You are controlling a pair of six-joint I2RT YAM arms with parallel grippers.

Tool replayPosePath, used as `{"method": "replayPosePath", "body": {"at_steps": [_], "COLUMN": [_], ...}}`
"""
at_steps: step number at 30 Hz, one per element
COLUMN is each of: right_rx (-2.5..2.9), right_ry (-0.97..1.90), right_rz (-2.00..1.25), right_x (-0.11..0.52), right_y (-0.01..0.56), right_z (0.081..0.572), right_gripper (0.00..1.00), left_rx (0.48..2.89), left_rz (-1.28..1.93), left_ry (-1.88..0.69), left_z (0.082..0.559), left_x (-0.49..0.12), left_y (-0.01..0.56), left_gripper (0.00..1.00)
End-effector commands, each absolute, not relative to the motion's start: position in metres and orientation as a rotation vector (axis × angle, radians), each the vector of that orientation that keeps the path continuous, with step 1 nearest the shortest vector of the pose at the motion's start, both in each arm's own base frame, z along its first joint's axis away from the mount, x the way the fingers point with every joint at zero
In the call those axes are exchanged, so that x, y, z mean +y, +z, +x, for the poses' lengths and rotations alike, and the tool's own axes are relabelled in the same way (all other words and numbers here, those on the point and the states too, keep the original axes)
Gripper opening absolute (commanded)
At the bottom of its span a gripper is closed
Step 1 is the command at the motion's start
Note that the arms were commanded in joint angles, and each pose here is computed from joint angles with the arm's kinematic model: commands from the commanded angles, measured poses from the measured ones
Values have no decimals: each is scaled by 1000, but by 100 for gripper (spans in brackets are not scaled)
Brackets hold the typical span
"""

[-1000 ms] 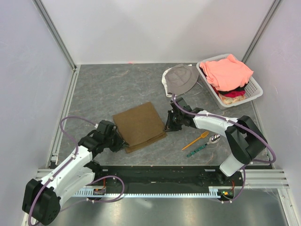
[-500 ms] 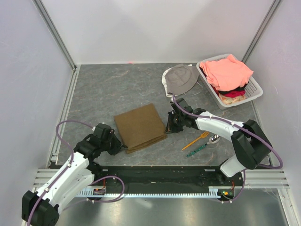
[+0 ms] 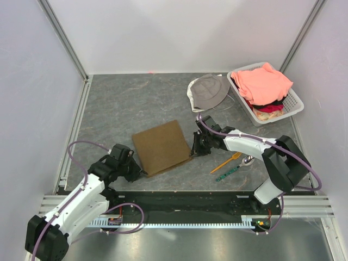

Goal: Fold the napkin into a case and place the utensils inside
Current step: Smooth out the square-folded napkin at the center of the board.

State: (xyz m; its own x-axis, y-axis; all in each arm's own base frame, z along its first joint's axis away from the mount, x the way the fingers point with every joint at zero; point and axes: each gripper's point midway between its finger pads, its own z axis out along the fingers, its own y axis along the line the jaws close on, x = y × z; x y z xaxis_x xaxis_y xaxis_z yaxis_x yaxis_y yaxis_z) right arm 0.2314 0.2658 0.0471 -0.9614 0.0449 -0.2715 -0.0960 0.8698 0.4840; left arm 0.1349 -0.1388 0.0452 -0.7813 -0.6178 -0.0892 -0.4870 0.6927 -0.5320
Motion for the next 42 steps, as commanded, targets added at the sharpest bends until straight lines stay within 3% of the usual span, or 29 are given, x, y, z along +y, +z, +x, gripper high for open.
{"method": "replayPosePath", "body": {"at_steps": [1,6,8,11,12,14,17,19,23,26,29,35,42], "right_rx": [2766,2777,2768,2743,2742,2711,2678,2654,2628,2623,2639,2697,2704], "right_ry": [700,664,666,656,636,582,503,540,713,781,820,764,697], "right_rz": [-43,-58,-78,-117,-130,-165,-188,-205,-220,-217,-210,-192,-215], "right_x": [262,259,260,259,255,249,237,242,276,296,304,291,286], "right_y": [33,25,28,40,46,57,75,85,92,90,79,40,31], "right_z": [235,236,237,241,239,245,249,251,258,260,257,246,250], "right_gripper": [0,2,11,29,39,48,64,67,64,53,42,29,27], "left_rx": [2666,2672,2674,2677,2678,2661,2597,2515,2438,2520,2630,2694,2696], "left_rz": [-963,-981,-947,-905,-895,-858,-844,-801,-740,-736,-726,-871,-854], "left_ry": [-649,-601,-604,-605,-620,-691,-700,-744,-868,-905,-776,-575,-539], "left_z": [128,127,128,128,127,127,133,148,175,181,179,154,151], "left_x": [-130,-126,-126,-126,-127,-133,-129,-133,-153,-169,-163,-135,-129], "left_y": [34,29,32,43,48,67,94,115,128,106,76,29,29], "left_gripper": [2,2,6,28,39,48,53,50,31,16,7,2,2]}}
